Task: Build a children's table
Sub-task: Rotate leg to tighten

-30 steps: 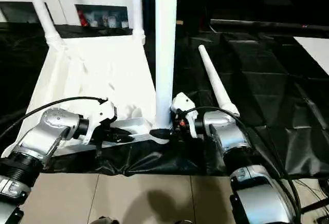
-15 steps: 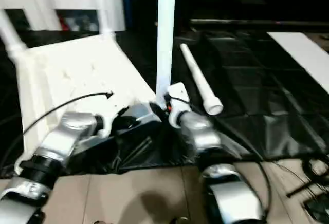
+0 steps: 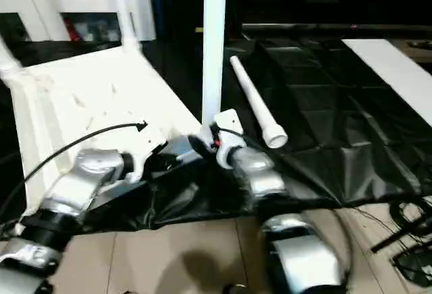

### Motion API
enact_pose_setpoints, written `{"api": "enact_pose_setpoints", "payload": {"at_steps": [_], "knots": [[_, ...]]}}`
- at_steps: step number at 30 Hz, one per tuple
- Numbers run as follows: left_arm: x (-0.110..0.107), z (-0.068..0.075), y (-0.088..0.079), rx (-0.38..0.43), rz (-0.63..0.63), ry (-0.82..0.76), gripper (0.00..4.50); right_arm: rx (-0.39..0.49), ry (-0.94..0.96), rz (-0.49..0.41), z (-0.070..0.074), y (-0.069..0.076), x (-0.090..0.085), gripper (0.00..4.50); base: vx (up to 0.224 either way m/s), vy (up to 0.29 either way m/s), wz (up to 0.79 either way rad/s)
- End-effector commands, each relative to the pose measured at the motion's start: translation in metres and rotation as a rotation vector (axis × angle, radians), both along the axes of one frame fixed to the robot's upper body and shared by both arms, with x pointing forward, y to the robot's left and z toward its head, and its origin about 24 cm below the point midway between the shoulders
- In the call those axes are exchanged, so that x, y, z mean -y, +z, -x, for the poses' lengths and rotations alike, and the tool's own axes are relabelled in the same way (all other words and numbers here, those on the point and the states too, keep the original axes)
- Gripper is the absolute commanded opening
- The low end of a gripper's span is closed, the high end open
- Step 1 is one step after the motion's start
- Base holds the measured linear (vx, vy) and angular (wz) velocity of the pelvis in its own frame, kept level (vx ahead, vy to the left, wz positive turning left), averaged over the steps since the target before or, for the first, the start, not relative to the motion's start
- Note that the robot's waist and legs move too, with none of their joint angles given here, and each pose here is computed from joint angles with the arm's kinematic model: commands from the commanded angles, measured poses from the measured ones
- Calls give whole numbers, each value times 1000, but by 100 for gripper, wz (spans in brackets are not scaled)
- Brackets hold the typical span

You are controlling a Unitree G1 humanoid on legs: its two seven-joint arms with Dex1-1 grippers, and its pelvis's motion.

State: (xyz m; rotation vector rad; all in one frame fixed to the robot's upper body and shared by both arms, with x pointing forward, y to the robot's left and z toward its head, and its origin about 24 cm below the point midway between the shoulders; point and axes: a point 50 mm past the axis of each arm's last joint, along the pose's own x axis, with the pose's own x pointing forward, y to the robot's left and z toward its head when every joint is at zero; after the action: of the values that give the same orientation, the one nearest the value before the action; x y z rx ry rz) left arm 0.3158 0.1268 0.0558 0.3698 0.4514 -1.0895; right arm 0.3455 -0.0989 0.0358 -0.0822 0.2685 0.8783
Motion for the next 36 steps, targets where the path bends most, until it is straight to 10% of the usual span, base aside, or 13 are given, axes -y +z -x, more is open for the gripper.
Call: {"api": "enact_pose_setpoints", "payload": {"at_steps": [1, 22, 36], "knots": [[22, 3, 16, 45, 84, -174, 0, -5, 214, 23, 11, 1, -9, 391, 0, 0, 0], [3, -1, 17, -8, 59, -245, 0, -62, 494, 60, 27, 9, 7, 275, 0, 0, 0], [45, -21, 24, 140, 130, 148, 0, -95, -316, -21, 1, -16, -41, 272, 0, 0, 0]]}}
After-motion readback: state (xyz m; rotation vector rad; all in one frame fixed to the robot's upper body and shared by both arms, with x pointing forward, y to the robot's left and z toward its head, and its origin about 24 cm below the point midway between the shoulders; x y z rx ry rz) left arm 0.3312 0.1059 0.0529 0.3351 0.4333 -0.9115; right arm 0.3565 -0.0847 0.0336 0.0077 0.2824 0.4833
